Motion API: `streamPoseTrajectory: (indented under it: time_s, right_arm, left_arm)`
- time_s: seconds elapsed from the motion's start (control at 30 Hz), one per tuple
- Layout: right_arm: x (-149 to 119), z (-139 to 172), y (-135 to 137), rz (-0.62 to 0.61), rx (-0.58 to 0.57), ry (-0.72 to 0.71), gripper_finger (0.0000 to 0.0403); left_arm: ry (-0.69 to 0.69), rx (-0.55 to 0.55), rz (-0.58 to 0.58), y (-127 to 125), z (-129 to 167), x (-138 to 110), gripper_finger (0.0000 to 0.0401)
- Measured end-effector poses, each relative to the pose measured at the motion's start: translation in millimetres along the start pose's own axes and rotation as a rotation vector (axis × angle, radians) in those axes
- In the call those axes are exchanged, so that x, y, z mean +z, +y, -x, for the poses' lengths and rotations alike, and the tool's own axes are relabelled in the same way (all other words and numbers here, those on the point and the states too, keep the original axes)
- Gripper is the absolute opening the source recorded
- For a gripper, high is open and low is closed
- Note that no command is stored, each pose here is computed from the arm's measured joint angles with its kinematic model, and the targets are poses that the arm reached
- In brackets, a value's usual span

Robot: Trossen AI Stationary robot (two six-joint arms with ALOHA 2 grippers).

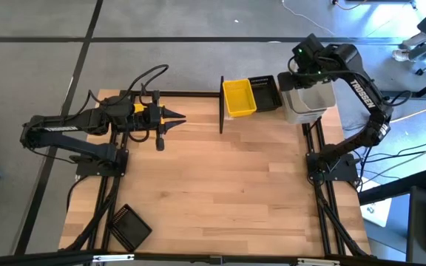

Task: Stack baskets on shelf by color
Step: Stack the white bin on top of the white bin on the shelf

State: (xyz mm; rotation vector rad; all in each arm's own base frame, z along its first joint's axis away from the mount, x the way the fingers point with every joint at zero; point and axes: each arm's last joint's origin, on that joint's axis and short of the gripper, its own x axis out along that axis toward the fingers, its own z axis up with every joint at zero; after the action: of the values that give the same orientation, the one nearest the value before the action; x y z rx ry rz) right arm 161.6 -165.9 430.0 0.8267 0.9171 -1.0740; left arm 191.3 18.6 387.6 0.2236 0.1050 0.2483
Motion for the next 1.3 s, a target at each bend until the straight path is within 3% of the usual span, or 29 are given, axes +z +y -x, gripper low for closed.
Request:
streamPoseTrajectory:
  time_s: [0.27,0.7,1.0,1.3]
  right_arm:
    - [0,4,1,0.000,0.044,0.011,0.0000]
    - [1,44,2,0.037,0.152,-0.120,0.0000]
    - [-31,62,20,0.180,0.222,-0.131,0.0000]
    - [-57,91,0,0.107,0.291,-0.203,0.0000]
  left_arm:
    - [0.000,0.000,0.000,0,0,0,0.0049]
    - [0.000,0.000,0.000,0,0,0,0.0049]
    - [0.000,0.000,0.000,0,0,0,0.0049]
    - [-0.001,0.001,0.000,0,0,0,0.0049]
